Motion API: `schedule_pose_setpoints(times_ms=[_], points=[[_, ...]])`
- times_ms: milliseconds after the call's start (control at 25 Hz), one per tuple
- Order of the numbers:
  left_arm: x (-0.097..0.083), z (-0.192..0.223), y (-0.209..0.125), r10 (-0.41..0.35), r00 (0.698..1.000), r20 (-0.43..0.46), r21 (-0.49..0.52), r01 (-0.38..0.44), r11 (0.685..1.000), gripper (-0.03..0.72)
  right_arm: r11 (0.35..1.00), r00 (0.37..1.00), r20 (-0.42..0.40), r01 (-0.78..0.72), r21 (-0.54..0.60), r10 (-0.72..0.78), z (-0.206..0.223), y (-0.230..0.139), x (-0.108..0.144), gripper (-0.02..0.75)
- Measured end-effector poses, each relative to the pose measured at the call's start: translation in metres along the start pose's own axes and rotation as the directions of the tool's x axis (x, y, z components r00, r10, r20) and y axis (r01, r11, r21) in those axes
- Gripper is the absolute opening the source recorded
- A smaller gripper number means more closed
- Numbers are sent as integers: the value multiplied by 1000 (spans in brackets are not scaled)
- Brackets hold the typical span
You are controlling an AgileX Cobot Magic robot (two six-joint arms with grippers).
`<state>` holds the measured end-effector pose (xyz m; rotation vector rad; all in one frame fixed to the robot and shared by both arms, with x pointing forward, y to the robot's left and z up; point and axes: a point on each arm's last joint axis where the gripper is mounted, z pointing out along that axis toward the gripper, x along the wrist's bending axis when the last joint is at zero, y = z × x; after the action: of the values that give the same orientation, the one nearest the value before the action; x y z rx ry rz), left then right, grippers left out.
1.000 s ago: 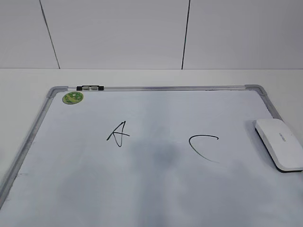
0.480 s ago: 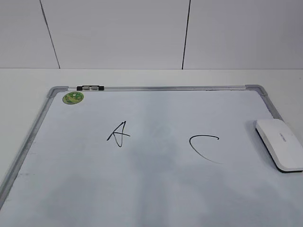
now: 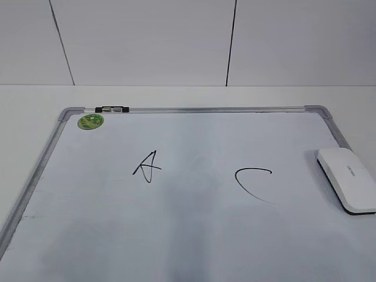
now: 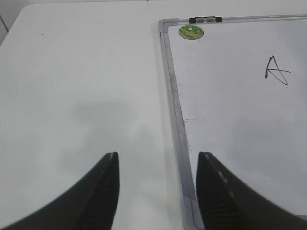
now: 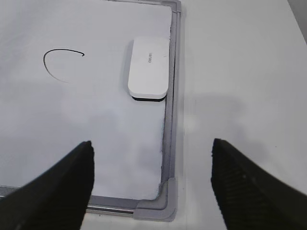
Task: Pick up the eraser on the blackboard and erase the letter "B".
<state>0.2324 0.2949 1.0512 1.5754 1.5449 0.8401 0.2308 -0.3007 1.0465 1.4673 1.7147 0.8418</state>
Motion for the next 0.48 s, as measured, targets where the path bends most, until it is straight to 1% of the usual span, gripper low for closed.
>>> schedule_pose_setpoints(times_ms=[80,240,480], points=[[0,0,0,0,1000,0,0,0,1000,402,1000,1000,0,0,0,0,0,0,0,594],[0,0,0,-2,1000,0,0,2,1000,467,1000,1000,0,0,0,0,0,0,0,594],[0,0,0,-1,1000,-2,0,1,1000,484,1000,1000,0,-1,0,1,0,0,0,594]])
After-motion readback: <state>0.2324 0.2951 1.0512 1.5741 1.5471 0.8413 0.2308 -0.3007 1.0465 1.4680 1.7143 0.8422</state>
